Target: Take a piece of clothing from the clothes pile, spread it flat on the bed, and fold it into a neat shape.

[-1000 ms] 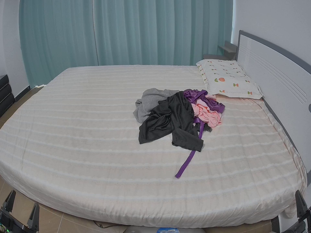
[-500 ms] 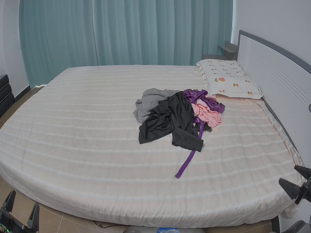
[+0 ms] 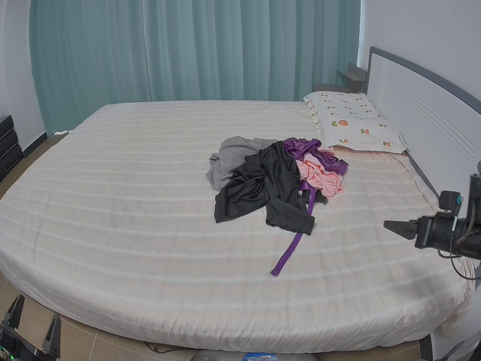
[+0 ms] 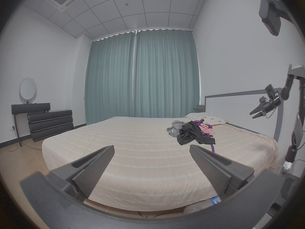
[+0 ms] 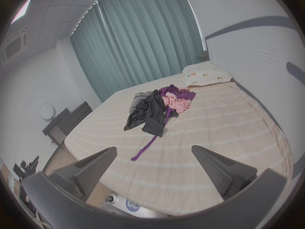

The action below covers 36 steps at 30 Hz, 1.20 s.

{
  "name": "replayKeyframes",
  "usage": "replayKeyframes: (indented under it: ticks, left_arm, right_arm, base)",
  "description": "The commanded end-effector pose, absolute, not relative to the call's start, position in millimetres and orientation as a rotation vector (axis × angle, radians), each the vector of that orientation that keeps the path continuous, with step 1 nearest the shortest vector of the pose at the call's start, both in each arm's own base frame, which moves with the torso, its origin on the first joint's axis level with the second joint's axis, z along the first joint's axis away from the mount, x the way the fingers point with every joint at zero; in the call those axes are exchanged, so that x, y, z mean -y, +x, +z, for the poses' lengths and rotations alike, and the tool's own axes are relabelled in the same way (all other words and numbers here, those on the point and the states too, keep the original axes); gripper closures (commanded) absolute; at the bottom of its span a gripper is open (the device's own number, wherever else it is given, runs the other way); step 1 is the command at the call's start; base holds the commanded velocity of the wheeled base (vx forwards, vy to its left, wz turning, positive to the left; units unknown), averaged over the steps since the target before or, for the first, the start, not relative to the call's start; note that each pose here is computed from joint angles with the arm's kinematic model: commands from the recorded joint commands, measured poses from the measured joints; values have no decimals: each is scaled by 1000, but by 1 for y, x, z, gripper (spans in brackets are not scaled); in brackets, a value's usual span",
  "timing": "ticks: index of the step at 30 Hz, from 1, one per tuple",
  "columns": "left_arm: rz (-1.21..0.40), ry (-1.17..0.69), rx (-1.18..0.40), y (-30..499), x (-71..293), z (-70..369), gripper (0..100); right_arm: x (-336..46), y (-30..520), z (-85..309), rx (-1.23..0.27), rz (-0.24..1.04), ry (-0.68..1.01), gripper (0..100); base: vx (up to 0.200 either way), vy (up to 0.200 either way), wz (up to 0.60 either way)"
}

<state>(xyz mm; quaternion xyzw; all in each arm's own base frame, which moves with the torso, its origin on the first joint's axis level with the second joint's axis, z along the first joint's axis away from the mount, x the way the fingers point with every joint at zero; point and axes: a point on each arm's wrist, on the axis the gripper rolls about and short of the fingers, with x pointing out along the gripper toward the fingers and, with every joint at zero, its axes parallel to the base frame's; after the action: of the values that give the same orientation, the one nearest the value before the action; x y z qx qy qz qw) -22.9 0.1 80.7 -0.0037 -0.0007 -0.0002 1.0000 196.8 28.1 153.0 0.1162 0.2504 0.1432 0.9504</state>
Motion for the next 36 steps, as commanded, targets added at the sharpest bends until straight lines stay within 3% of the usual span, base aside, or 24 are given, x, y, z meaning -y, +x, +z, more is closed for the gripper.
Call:
replayKeyframes:
  ticks: [1,17,36]
  left_arm:
    - [0,-8,-5,-22,0,76,0]
    - [0,-8,-5,-22,0,76,0]
    - [0,-8,-5,-22,0,76,0]
  right_arm:
    - [-85,374,38,-651,255,462,0]
    - [-96,447,-35,-677,208,485,0]
    - [-121,478,-43,-610,240,575,0]
  base:
    - [0,0,0]
    - [0,0,0]
    - [0,0,0]
